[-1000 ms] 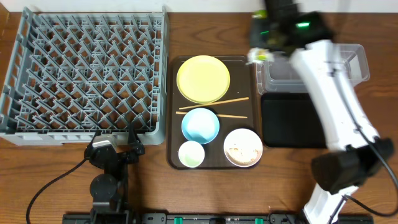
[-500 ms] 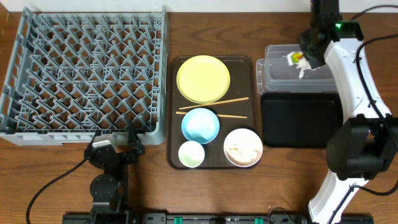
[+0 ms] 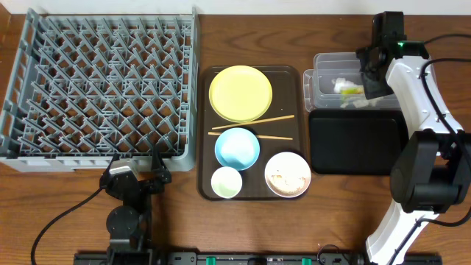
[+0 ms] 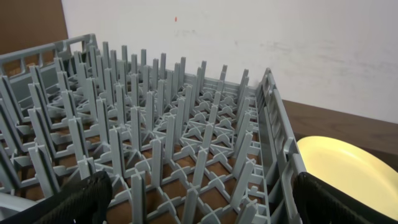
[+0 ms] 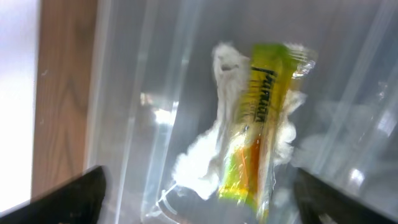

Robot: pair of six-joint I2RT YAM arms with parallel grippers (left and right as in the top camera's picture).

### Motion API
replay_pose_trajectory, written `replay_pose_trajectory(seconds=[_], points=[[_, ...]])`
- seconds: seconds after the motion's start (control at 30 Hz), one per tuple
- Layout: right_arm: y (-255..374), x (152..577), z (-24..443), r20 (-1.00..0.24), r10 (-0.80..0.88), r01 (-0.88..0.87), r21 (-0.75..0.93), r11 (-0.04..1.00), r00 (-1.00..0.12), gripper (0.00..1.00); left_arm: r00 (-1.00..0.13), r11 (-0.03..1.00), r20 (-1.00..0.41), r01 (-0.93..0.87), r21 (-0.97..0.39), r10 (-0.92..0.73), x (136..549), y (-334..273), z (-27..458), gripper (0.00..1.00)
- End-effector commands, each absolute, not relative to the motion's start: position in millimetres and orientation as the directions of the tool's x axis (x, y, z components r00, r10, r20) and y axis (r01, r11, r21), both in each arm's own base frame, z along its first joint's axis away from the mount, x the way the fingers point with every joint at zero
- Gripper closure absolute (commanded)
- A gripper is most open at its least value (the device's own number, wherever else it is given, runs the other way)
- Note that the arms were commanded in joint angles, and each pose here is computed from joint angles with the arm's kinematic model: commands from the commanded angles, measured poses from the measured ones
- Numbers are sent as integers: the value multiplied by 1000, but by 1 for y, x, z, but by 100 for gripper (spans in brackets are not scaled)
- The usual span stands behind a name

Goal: Sort waste into correct bins and load items into the dishwasher
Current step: 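Carry wrapper and tissue with right gripper into the clear bin, then move right gripper to the pink rice bowl and grasp its rim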

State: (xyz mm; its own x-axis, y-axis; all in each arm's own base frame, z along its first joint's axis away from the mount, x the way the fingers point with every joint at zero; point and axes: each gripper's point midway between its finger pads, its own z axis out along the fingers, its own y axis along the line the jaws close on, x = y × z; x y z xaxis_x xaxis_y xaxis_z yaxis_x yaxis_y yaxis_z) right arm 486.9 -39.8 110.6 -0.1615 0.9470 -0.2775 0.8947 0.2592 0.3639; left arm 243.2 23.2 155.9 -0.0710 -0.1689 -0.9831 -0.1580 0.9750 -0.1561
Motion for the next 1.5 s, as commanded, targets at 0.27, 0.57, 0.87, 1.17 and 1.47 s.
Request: replay_pose_trajectory(seconds=[0.27, 0.57, 0.87, 1.17, 1.47], points=[[49, 494, 253, -687, 254, 143, 215, 966, -681, 5, -121, 974, -980, -178, -137, -160, 242, 26, 138, 6], [184, 401, 225, -489, -80, -238, 268, 934, -868, 7, -121, 974, -980, -178, -137, -160, 242, 26, 138, 6], [226, 287, 123, -111, -346, -362, 192, 912, -931, 33, -121, 974, -980, -178, -137, -160, 242, 26, 138, 6], [217, 228, 70, 41, -474, -471, 74, 879, -879, 51, -121, 974, -980, -178, -137, -160, 242, 26, 138, 6], [209, 214, 45, 65, -493, -492, 28, 870, -868, 53, -121, 974, -980, -178, -137, -160, 242, 26, 138, 6]])
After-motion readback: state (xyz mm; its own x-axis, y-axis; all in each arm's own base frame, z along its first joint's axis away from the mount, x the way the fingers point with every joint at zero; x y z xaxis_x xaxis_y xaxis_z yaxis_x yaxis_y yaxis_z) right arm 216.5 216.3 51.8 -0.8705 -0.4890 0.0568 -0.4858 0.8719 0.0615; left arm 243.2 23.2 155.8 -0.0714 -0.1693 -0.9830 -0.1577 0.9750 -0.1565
